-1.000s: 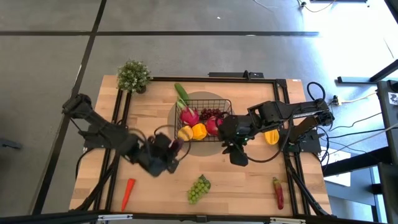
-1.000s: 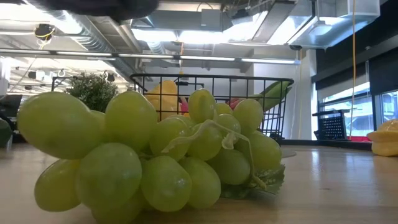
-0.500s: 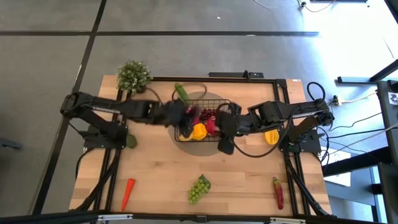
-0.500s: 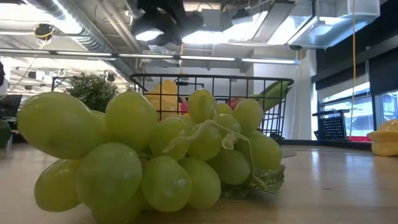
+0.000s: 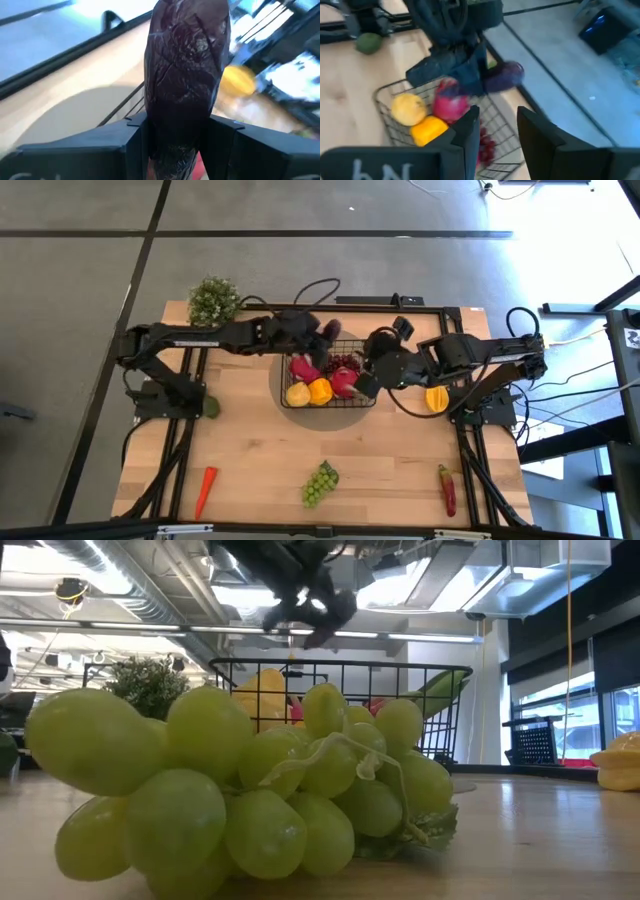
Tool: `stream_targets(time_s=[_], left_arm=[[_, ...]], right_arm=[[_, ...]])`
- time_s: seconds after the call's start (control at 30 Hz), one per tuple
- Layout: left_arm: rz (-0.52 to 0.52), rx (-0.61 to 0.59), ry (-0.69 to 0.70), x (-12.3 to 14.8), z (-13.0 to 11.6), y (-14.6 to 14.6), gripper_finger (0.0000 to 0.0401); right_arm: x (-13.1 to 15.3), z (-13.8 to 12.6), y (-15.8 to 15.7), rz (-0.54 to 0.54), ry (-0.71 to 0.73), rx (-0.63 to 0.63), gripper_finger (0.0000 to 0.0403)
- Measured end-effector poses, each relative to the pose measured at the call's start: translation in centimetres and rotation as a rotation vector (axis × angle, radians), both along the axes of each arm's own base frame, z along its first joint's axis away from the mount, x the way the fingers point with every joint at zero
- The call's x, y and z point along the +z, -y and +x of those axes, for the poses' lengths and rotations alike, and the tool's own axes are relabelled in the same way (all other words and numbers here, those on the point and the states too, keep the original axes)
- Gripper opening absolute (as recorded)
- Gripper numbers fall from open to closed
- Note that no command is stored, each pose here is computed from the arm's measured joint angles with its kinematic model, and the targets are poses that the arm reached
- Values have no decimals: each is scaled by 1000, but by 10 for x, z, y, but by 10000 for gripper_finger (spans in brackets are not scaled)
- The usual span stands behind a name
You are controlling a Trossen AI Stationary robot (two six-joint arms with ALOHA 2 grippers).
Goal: Build produce basket
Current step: Put the purple eggplant into the black wire basket
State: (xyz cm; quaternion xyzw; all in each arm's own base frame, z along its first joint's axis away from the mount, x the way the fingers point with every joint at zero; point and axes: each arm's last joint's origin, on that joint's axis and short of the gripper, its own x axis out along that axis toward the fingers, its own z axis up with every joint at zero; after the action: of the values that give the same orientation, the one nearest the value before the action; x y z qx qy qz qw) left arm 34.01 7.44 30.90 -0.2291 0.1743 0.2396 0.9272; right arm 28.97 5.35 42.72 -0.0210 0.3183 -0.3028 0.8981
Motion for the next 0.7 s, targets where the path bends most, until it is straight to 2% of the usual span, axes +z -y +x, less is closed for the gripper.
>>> stream_targets(time_s=[0.13, 0.4, 0.53, 0.7], left_arm=[[-4, -1, 36, -13, 16, -8, 102], [-15, -1, 7, -54, 42, -18, 102], [-22, 5, -38, -71, 48, -23, 102], [17, 8, -99, -84, 51, -26, 102]], right_arm=[[3, -6, 6, -33, -22, -13, 122], [5, -7, 17, -62, -62, 1, 122], [4, -6, 21, -81, -83, 11, 122], [4, -6, 22, -90, -94, 17, 122]])
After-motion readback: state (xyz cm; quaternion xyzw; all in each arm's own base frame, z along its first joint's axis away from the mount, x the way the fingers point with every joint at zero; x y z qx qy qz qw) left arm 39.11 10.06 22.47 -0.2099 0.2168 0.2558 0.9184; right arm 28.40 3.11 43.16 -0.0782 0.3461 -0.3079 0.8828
